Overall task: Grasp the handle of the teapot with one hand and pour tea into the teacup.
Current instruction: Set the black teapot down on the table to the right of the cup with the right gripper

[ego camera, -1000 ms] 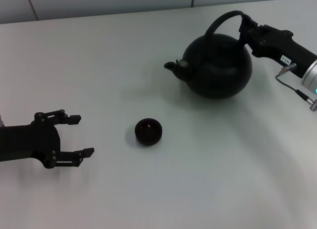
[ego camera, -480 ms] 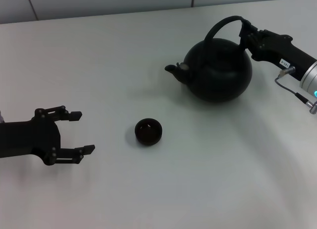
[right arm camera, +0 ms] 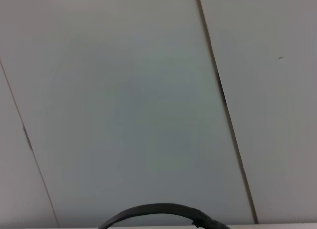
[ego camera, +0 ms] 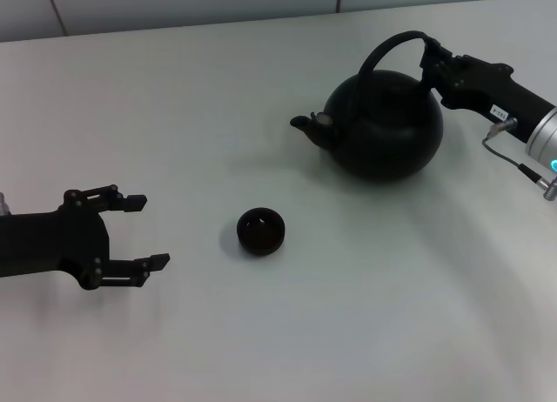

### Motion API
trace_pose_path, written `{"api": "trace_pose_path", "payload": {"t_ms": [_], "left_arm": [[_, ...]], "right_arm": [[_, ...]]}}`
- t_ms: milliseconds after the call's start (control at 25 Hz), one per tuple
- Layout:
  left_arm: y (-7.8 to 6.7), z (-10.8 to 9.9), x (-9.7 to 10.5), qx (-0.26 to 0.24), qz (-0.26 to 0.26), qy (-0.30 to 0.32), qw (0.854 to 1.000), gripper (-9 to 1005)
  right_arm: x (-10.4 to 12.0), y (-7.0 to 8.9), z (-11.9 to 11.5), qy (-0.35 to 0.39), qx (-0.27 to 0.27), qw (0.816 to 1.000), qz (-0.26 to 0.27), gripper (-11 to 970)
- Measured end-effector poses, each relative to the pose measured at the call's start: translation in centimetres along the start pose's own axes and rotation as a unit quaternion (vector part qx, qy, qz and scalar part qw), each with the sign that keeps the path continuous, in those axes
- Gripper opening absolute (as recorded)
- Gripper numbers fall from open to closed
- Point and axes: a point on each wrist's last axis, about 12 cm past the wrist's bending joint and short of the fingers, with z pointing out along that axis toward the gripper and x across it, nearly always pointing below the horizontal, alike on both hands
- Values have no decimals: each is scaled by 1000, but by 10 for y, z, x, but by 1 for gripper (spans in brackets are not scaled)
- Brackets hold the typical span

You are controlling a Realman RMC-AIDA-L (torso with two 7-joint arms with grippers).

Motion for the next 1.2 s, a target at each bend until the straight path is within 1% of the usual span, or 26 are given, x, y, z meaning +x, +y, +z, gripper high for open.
{"api": "trace_pose_path", "payload": {"t_ms": [400, 640, 880, 1200], "left_arm": [[-1, 1, 0, 1, 0, -1, 1000, 859], [-1, 1, 0, 0, 0, -2, 1000, 859], [-1, 1, 0, 0, -1, -1, 1000, 859], [-1, 0, 0, -1, -1, -1, 1000, 859]], "right_arm": [[1, -1, 1, 5, 4, 1000, -2, 129], [-1, 3, 1, -1, -14, 1000, -10, 129], [-4, 4, 1, -6, -19, 1000, -14, 224], [-5, 4, 2, -7, -19, 1000, -15, 408]]}}
